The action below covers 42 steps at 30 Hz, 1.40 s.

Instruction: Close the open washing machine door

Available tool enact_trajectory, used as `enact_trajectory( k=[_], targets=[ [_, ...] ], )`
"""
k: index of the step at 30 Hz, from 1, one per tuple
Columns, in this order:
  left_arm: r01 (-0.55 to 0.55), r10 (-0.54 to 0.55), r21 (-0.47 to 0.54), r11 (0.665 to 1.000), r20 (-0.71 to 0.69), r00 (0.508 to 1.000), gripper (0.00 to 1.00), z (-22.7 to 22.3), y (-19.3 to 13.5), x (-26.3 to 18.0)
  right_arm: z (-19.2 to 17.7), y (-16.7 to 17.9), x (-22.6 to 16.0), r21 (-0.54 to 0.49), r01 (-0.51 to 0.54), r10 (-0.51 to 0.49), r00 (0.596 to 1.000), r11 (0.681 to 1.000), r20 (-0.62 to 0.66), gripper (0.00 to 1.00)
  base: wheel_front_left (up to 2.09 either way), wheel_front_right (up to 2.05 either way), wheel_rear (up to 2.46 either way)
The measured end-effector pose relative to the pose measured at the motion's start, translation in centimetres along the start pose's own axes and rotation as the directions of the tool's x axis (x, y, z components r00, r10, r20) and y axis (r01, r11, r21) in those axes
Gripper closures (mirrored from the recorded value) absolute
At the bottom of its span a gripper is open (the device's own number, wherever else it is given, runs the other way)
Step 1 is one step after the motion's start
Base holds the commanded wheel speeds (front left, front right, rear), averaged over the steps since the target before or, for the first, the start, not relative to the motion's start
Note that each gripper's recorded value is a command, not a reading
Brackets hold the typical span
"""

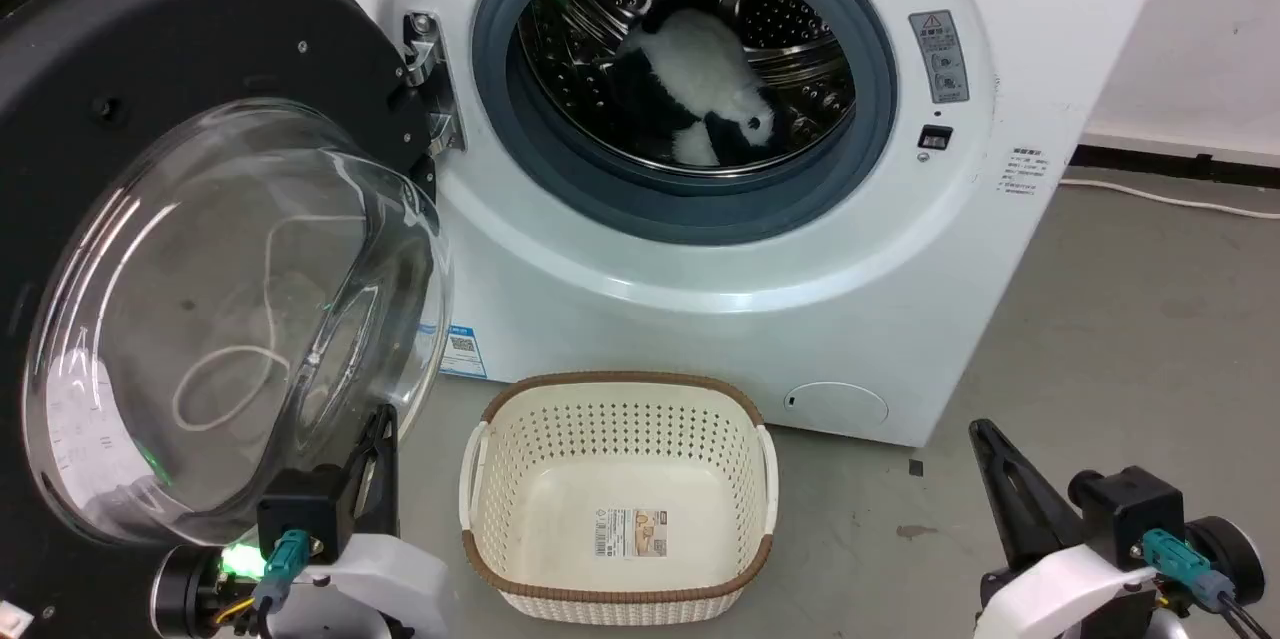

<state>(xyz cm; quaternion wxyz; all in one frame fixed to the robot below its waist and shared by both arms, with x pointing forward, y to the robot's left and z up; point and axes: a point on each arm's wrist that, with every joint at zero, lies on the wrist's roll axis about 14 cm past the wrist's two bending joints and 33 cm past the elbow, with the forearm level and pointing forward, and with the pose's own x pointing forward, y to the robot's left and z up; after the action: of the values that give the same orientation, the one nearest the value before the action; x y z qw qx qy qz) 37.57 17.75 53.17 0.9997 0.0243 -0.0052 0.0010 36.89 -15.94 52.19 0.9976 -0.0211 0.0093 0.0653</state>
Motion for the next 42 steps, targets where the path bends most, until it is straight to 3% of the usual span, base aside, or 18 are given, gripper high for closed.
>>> enact_trajectory(
  k=[42],
  targets=[
    [-0.001,0.001,0.000,1.000,0.000,1.000,1.00,0.00,0.02,0.00,0.00,0.01,0.00,0.000,0.000,0.000,1.000,1.000,0.000,1.00,0.00,0.00,0.00]
  ],
)
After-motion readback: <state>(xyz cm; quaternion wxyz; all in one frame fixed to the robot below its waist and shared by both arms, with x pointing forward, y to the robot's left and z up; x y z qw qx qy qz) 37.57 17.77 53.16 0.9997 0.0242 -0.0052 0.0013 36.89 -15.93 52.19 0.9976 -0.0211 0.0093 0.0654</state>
